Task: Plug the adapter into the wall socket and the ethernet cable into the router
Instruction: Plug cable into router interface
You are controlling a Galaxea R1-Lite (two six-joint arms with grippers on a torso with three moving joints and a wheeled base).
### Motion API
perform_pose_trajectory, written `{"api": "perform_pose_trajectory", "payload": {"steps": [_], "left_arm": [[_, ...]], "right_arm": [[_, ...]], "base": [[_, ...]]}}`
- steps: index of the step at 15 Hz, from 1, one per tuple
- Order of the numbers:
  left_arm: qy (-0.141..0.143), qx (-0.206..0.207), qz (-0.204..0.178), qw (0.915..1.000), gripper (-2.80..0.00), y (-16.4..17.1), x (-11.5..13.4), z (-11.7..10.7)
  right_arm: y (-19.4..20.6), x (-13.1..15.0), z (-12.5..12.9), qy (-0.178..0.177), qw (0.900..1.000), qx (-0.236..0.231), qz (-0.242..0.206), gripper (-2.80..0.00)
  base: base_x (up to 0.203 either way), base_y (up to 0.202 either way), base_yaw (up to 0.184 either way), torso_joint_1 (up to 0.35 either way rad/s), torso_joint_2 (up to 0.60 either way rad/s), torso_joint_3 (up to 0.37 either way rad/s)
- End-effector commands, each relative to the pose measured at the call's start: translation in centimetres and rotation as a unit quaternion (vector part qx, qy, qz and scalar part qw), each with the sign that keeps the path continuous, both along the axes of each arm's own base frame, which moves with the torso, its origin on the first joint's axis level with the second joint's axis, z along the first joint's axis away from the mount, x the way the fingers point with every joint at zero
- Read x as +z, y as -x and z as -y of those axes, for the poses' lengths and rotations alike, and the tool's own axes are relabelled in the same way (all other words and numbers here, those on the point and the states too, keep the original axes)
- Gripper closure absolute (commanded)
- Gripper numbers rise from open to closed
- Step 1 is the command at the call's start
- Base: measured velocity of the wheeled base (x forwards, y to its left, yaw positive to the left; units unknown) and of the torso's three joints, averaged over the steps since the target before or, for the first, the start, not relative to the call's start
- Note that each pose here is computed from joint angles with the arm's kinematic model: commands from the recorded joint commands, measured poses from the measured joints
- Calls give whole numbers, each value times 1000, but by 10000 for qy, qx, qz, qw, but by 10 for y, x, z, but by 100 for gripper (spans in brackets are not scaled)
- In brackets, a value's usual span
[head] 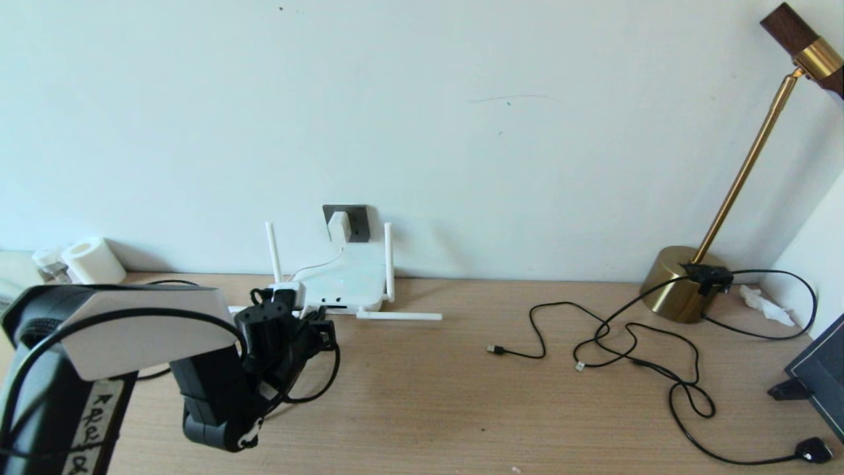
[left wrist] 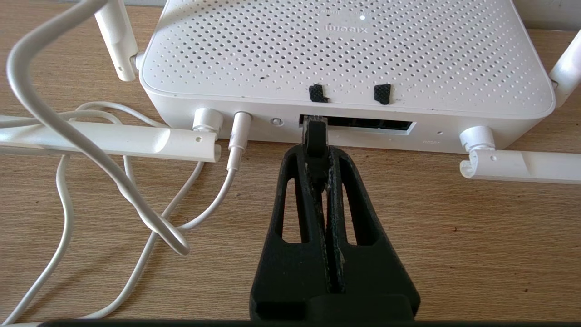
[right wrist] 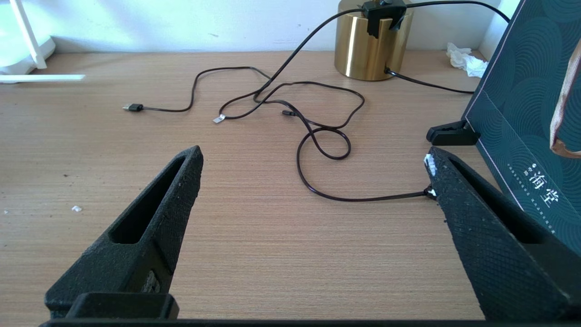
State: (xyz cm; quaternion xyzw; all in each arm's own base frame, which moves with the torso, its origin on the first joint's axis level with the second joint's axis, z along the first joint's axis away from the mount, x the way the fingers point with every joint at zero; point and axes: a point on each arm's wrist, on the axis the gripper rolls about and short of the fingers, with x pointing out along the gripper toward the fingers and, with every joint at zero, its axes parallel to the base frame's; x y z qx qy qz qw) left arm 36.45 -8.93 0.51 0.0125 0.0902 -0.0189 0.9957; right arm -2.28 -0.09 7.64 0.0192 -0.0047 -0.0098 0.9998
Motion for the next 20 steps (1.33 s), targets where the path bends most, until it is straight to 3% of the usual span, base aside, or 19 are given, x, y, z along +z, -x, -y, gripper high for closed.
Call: {"api": "perform_pose_trajectory", "payload": {"steps": [1,20], "left_arm": [[21,7,73,10000,0,-1,2,0],[-4,5,6,10000,0,4,1,-1]], "right_arm": [[0,0,0,0,10000,-1,-4,-280],[0,0,0,0,10000,-1,-6,-280]], "base": [[0,0,0,0,0,0],[0,0,0,0,0,0]]}}
